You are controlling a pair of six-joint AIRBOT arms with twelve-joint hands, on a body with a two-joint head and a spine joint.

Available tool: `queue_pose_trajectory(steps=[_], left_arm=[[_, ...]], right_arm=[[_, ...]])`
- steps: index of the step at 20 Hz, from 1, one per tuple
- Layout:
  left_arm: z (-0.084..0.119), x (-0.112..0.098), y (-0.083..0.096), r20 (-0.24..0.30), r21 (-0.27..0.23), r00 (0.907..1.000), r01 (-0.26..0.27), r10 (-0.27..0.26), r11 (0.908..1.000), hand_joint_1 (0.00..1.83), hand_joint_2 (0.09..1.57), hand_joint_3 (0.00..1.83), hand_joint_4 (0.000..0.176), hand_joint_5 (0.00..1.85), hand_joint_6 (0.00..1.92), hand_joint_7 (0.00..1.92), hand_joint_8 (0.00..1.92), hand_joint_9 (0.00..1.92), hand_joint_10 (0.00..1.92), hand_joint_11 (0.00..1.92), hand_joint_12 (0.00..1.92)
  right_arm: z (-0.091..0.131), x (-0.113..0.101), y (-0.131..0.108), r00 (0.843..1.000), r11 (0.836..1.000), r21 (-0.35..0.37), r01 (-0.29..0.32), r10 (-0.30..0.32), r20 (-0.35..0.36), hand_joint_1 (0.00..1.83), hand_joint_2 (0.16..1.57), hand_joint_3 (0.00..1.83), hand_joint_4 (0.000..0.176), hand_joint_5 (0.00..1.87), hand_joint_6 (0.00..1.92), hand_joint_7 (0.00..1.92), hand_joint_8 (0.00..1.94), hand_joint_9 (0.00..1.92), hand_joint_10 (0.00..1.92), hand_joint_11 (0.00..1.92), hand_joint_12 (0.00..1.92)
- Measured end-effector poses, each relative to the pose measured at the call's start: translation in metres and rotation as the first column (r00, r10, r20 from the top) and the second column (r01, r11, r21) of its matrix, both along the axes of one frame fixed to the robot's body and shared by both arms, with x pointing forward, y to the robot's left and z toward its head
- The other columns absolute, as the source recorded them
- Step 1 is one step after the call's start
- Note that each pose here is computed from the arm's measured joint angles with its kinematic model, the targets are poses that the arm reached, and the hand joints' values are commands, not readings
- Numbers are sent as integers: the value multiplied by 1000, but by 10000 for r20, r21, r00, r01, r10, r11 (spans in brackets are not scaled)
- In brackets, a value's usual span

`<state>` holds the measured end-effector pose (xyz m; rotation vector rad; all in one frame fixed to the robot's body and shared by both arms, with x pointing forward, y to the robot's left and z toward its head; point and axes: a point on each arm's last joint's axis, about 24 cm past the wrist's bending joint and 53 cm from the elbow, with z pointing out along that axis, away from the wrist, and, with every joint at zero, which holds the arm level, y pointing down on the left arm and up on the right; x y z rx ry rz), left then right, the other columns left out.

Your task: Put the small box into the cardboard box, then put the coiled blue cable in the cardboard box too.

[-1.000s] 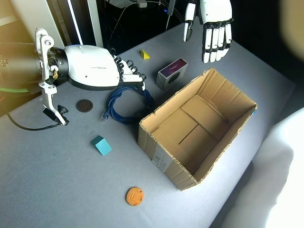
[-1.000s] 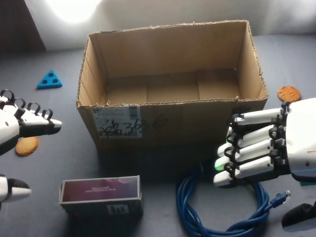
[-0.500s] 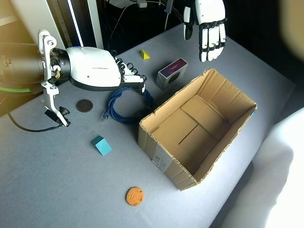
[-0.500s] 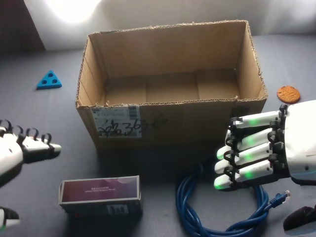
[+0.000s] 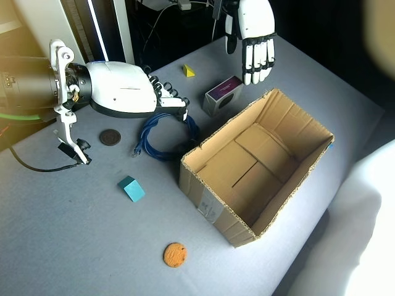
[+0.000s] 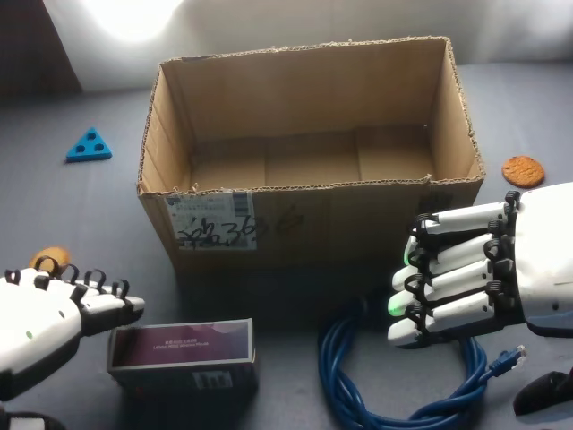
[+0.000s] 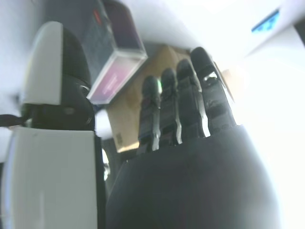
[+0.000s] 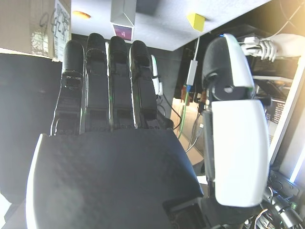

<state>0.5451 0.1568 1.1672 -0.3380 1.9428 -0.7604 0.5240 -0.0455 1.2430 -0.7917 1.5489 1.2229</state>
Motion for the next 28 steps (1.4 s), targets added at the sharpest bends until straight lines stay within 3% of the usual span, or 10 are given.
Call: queue_pose_trajectory(steps=[4,8,14,18,20,24,28], left_arm=[[-5,-1,-7,-57,-58,10000,28,-29,10000,1438,1061,0,0,225,10,194,7,166,8,0,629],[-6,0,-14,3,-179,10000,34,-34,9998,1413,1061,0,0,241,7,209,6,171,5,0,661],[-9,0,-22,-57,-461,10000,28,-31,9989,1398,1062,2,0,234,0,201,1,163,1,0,639],[-5,12,-14,189,-456,9996,-181,190,9988,1396,1072,5,0,203,0,171,0,142,0,0,579],[-2,17,-11,291,-542,9991,-290,306,9981,1376,1074,2,0,223,5,191,5,158,4,0,643],[0,21,-12,294,-772,9987,-395,418,9962,1409,1059,0,0,224,2,191,3,158,3,0,607],[-5,22,-13,59,-987,9981,-612,621,9932,1401,1055,0,0,230,1,211,3,172,2,0,608]], right_arm=[[0,0,0,10000,10000,-6,-2,2,13,745,1085,0,0,465,6,448,4,410,4,0,965],[0,0,0,10000,10000,-7,-2,2,17,707,1081,0,0,468,2,463,3,431,7,0,1034],[0,0,0,10000,10000,0,-19,19,21,690,1091,3,0,472,5,452,2,419,2,0,991],[0,-1,0,10000,10000,6,-29,29,19,701,1098,0,0,494,7,470,4,435,5,0,1026],[1,-1,0,10000,10000,20,-47,47,24,713,1098,0,0,486,2,464,1,429,2,0,1014],[1,-1,0,10000,10000,16,-53,53,29,658,1114,4,0,511,8,479,4,447,7,0,1080],[1,-2,1,10000,10000,30,-79,79,37,663,1104,0,0,483,2,457,2,422,1,0,1019]])
